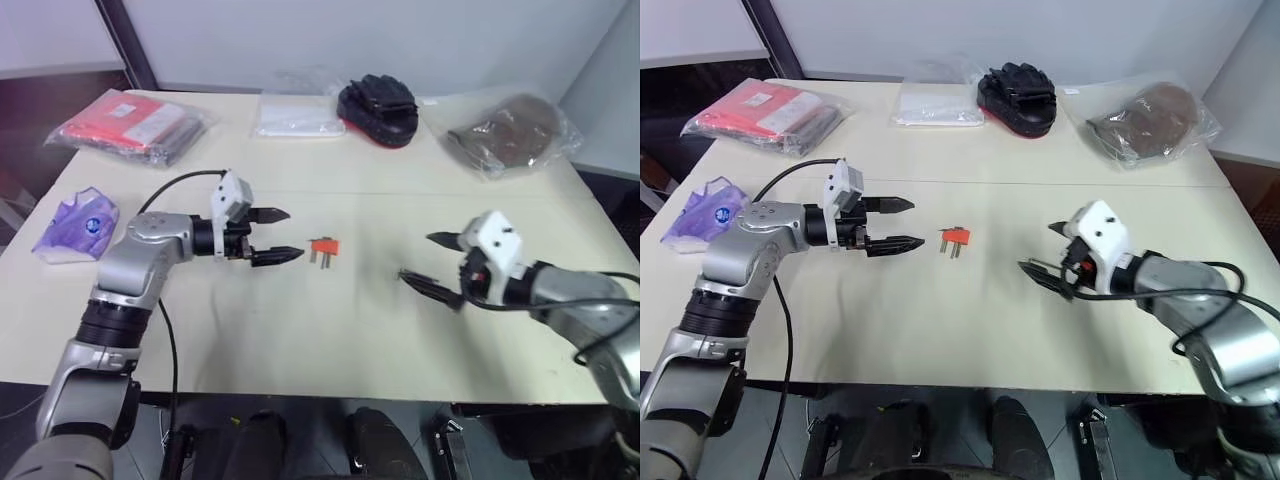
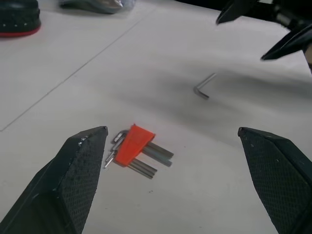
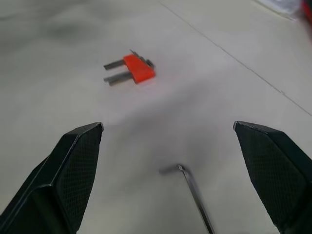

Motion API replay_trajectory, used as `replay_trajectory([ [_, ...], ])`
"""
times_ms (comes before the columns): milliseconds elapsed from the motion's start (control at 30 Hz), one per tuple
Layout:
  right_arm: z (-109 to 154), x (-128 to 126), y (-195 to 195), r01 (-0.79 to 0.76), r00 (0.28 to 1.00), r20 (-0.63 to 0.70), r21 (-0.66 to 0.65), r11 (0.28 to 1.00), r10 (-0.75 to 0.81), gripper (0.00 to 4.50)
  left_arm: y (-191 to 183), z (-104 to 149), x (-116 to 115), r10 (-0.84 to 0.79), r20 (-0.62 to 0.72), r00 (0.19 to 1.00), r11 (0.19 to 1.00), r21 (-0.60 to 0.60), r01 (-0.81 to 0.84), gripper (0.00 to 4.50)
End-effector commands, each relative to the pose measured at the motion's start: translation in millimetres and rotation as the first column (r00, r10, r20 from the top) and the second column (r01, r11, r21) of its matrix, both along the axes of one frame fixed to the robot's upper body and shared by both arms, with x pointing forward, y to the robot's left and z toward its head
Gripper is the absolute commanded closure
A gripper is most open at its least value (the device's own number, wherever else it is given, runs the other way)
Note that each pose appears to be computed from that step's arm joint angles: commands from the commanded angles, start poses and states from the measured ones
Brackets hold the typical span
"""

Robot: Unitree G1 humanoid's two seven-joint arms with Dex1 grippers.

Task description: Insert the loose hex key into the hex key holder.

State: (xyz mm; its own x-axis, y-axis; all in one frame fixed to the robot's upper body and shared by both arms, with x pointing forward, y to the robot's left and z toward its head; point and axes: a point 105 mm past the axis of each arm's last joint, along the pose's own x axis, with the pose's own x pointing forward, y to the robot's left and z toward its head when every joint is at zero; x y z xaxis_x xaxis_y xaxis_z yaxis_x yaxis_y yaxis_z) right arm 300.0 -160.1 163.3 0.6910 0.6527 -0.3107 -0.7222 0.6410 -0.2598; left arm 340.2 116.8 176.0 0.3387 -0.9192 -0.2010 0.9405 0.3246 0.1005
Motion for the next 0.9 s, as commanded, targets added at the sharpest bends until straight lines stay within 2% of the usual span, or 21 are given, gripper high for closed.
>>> replay_trajectory([
  [33,-11.1,19.7,11.7,-0.038,0.999,0.016,-0.030,0.999,0.039,0.00,3.1,10.5,1.0,0.005,0.051,0.999,1.000,0.006,-0.005,0.02],
  [167,-32.4,51.6,32.1,-0.053,0.999,-0.012,0.001,0.999,0.053,0.00,13.4,1.3,-5.5,0.008,0.043,0.999,0.998,0.064,-0.011,0.02],
  [300,-47.2,68.1,41.6,-0.070,0.998,-0.002,-0.024,0.997,0.070,0.00,16.6,0.3,-9.9,0.020,0.041,0.999,0.997,0.068,-0.023,0.02],
  [733,-66.1,82.3,65.3,-0.135,0.990,0.027,-0.066,0.989,0.137,0.00,21.1,-2.0,-19.7,0.057,0.037,0.998,0.996,0.060,-0.059,0.02],
  [900,-66.7,85.2,78.8,-0.156,0.987,0.029,-0.036,0.987,0.157,0.00,22.4,-1.7,-20.5,0.068,0.041,0.997,0.996,0.059,-0.071,0.02],
])
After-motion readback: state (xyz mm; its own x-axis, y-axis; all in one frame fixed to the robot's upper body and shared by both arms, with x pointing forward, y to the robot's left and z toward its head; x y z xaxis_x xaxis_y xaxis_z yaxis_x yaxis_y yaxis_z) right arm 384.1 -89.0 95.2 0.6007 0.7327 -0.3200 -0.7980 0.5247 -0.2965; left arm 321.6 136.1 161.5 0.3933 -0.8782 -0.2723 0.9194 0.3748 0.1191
